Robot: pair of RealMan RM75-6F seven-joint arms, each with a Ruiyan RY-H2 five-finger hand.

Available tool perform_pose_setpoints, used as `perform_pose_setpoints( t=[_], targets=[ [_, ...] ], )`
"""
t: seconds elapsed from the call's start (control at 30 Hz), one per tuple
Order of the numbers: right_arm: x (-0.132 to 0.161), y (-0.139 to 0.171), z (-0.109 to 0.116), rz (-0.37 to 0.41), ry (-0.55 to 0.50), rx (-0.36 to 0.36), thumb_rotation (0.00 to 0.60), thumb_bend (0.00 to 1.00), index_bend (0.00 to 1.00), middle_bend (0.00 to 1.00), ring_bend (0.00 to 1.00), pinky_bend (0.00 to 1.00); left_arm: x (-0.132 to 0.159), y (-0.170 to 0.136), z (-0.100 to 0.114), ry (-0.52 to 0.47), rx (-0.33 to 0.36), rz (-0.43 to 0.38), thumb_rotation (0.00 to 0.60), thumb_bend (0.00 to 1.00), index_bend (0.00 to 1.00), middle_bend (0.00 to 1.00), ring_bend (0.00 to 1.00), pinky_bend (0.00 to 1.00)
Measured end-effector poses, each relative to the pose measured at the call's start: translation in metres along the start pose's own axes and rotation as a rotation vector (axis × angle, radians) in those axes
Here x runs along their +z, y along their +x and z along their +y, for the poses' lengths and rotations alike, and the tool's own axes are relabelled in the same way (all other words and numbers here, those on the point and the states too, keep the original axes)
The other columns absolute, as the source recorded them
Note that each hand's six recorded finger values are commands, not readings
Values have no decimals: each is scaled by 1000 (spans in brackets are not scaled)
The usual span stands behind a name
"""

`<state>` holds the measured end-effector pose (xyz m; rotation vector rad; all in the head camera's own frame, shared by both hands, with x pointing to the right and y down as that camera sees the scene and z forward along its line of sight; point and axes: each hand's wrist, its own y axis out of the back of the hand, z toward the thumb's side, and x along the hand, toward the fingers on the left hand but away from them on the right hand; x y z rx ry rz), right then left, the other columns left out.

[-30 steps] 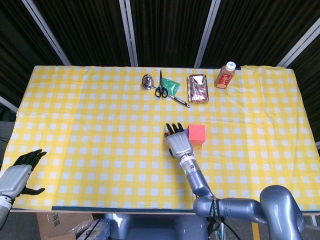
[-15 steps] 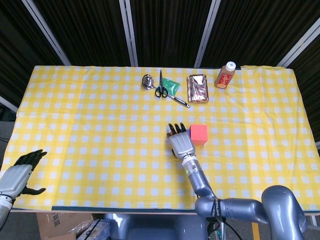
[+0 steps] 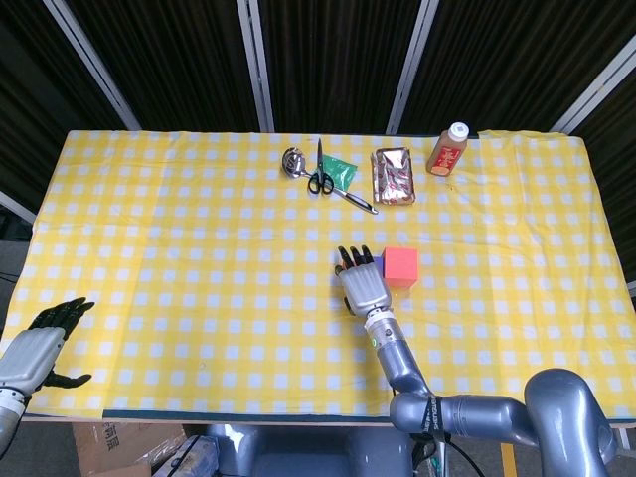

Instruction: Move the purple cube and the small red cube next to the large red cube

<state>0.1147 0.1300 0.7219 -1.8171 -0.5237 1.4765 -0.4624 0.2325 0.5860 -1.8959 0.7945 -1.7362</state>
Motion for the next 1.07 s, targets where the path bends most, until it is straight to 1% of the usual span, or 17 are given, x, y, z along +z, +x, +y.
perform_pose_setpoints(
  t=[0.07, 0.2, 0.3, 0.4, 0.5, 0.6, 0.7, 0.73, 0.8, 0.83, 0.93, 1.07],
  targets=[
    [3, 2, 1, 10, -10, 1, 600, 468, 318, 0, 0, 0, 0, 0, 0, -3, 2, -1, 600, 47, 0, 0, 0, 68],
    [10, 8, 6, 33, -42, -3, 600, 468, 262, 0, 0, 0, 0, 0, 2, -11, 16, -5, 600, 46, 0, 0, 0, 68],
    [11, 15, 15, 50, -80, -24, 600, 468, 222, 0, 0, 0, 0, -1, 2, -15, 19, -5, 600, 46, 0, 0, 0, 68],
    [3, 26, 29, 52, -121, -63, 600, 468, 193, 0, 0, 0, 0, -1, 4, -20, 35, -10, 600, 47, 0, 0, 0, 68],
    [-20, 43, 44, 28, -152, -112, 600, 468, 167, 0, 0, 0, 1, -2, 8, -32, 66, -20, 600, 47, 0, 0, 0, 68],
    [-59, 65, 56, -25, -167, -165, 600, 468, 121, 0, 0, 0, 3, -3, 13, -47, 107, -36, 600, 47, 0, 0, 0, 68],
    [-104, 97, 64, -89, -183, -223, 600, 469, 44, 0, 0, 0, 5, -4, 16, -53, 151, -57, 600, 47, 0, 0, 0, 68],
    [-122, 112, 64, -113, -192, -243, 600, 469, 28, 0, 0, 0, 5, -5, 17, -51, 164, -65, 600, 47, 0, 0, 0, 68],
    [-147, 138, 59, -151, -209, -257, 600, 469, 4, 0, 0, 0, 7, -6, 17, -39, 191, -82, 600, 47, 0, 0, 0, 68],
    [-163, 156, 53, -178, -223, -256, 600, 469, 3, 0, 0, 0, 8, -6, 16, -33, 199, -87, 600, 47, 0, 0, 0, 68],
    [-197, 203, 32, -255, -270, -224, 600, 468, 0, 0, 0, 0, 9, -7, 15, -11, 216, -94, 600, 46, 0, 0, 0, 68],
    [-217, 249, 13, -292, -316, -201, 600, 468, 0, 0, 0, 0, 11, -8, 15, 14, 258, -99, 600, 47, 0, 0, 0, 68]
  ],
)
